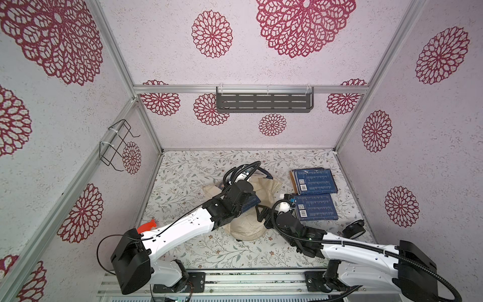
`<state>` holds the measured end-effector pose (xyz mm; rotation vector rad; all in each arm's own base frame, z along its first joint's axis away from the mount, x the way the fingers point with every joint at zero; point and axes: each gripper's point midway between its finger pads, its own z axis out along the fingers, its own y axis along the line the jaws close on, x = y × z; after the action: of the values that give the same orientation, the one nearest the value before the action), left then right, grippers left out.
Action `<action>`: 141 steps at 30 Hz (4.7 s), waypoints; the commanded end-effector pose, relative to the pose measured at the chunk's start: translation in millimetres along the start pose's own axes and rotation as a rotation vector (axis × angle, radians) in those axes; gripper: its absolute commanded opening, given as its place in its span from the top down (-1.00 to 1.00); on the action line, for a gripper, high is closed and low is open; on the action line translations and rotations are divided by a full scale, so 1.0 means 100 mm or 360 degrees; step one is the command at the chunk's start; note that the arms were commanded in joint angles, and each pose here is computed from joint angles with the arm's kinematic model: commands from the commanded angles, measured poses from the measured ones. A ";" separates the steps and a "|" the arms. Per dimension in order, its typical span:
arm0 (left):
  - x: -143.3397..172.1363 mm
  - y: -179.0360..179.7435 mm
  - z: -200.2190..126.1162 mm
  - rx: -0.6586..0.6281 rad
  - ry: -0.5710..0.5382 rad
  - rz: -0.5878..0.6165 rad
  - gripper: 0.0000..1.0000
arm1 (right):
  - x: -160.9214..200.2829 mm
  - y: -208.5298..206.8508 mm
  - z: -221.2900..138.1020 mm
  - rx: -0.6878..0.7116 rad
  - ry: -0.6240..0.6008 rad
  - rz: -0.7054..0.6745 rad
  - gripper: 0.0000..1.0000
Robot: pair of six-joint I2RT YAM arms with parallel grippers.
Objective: Take out the books from the canvas bag
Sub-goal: Pick up the book from the canvas bag.
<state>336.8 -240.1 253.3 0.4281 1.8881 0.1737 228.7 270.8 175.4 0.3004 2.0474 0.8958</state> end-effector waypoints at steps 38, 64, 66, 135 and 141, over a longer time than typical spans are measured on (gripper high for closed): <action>-0.18 0.09 -0.08 -0.0045 -0.0079 -0.0118 1.00 | 0.31 0.61 -0.13 -0.0167 0.0120 0.0040 -0.81; -0.28 0.10 -0.19 0.0032 -0.0175 -0.0222 1.00 | 0.88 0.14 0.93 0.0121 0.0331 0.0216 -0.77; -0.29 0.11 -0.21 0.0040 -0.0187 -0.0241 1.00 | 0.89 0.11 0.99 0.0119 0.0345 0.0241 -0.75; -0.39 -0.13 -0.53 0.0137 -0.0414 -0.0130 1.00 | 0.33 0.30 1.27 -0.0315 0.0066 0.0184 1.00; -0.33 -0.11 -0.42 0.0062 -0.0335 -0.0107 1.00 | 0.33 0.40 1.13 -0.0357 0.0141 0.0051 1.00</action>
<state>300.0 -259.7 273.2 0.4640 1.7207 0.0615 297.4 365.9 102.0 0.2683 2.0704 1.1053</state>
